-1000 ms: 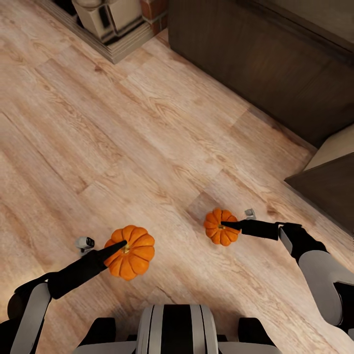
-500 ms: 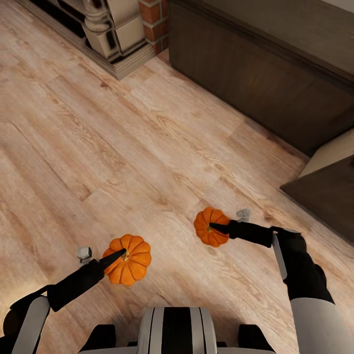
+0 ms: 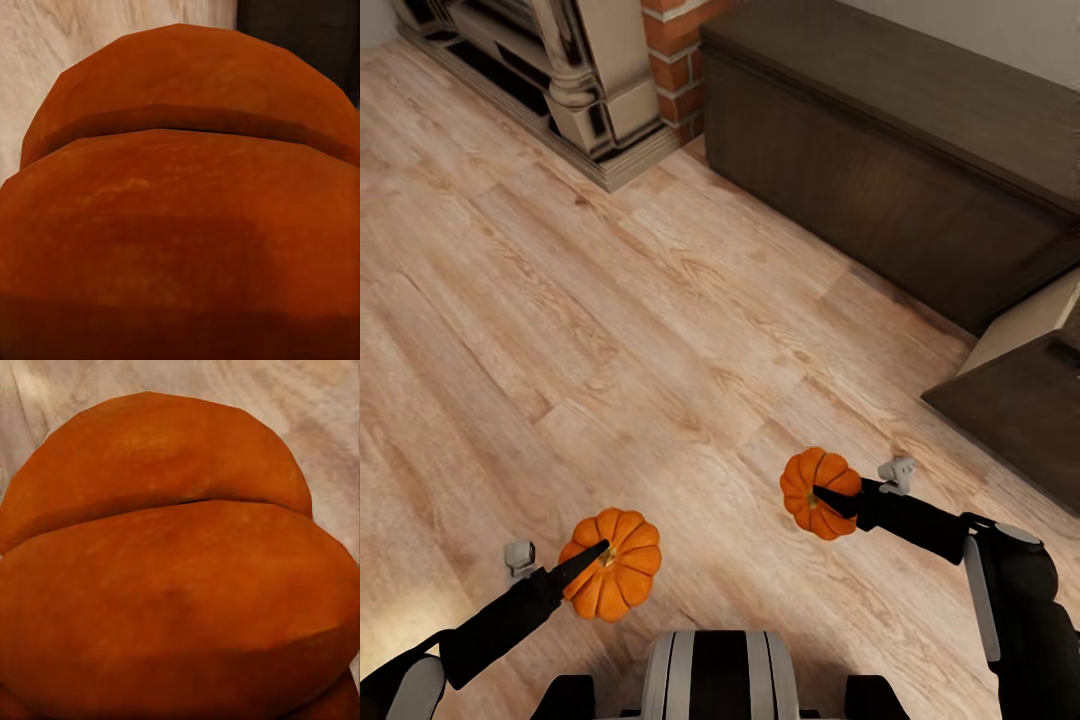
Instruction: Place each of the two pumpkins and all three candles from the living room inside a cabinet in the living room (use any cabinet), then make sure every cabinet is closed, and position the cauldron so it is next to a table in the living room.
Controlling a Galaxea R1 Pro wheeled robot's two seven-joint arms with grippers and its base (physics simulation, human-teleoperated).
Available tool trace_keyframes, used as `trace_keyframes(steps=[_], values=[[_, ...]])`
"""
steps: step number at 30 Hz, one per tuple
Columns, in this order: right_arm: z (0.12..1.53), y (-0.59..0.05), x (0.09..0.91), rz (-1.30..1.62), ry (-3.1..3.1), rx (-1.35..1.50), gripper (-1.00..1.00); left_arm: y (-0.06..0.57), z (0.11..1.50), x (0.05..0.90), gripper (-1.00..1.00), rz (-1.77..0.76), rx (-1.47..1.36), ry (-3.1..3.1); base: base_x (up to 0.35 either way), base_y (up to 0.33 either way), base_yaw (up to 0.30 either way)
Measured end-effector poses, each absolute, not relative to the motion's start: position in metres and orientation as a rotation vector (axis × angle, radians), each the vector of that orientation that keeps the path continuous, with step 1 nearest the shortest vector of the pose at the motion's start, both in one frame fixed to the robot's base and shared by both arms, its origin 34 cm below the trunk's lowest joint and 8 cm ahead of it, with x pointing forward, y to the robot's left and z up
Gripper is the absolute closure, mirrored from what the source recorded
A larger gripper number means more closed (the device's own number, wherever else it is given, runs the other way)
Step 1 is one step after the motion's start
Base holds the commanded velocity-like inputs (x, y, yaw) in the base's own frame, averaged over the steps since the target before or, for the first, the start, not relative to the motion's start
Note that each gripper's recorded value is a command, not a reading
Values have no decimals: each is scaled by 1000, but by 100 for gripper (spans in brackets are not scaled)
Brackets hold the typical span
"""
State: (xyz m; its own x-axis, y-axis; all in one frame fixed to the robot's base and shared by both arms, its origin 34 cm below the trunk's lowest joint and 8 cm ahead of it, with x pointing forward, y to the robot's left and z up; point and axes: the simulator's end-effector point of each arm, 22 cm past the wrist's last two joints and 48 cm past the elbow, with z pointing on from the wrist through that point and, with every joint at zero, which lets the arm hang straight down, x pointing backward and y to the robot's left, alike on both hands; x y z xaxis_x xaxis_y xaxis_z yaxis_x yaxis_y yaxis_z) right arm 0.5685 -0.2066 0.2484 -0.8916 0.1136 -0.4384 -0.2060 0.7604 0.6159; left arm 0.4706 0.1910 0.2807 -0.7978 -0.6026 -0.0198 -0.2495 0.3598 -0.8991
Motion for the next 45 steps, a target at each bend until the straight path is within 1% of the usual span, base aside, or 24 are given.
trace_keyframes(steps=[10, 13, 18, 26, 36, 40, 42, 45], values=[[269, -200, 576, 949, 2468, -110, 100, 191, 290, 474, 100, -1389, -724, 2277, 0, 0, 0], [273, -198, 573, 988, 2511, -45, 100, 194, 278, 485, 100, -1326, -728, 2274, 0, 0, 0], [282, -194, 574, 997, 2504, -44, 100, 191, 274, 491, 100, -1295, -741, 2278, 0, 0, 0], [299, -161, 570, 1059, 2484, -152, 100, 189, 267, 484, 100, -1288, -777, 2291, 0, 0, 0], [313, -166, 580, 988, 2472, -165, 100, 193, 274, 490, 100, -1268, -778, 2244, 0, 0, 0], [320, -166, 582, 979, 2462, -172, 100, 174, 271, 487, 100, -1289, -786, 2257, 0, 0, 0], [324, -148, 577, 1013, 2463, -217, 100, 170, 252, 482, 100, -1250, -823, 2312, 0, 0, 0], [317, -150, 576, 919, 2493, -247, 100, 169, 247, 484, 100, -1243, -849, 2322, 0, 0, 0]])
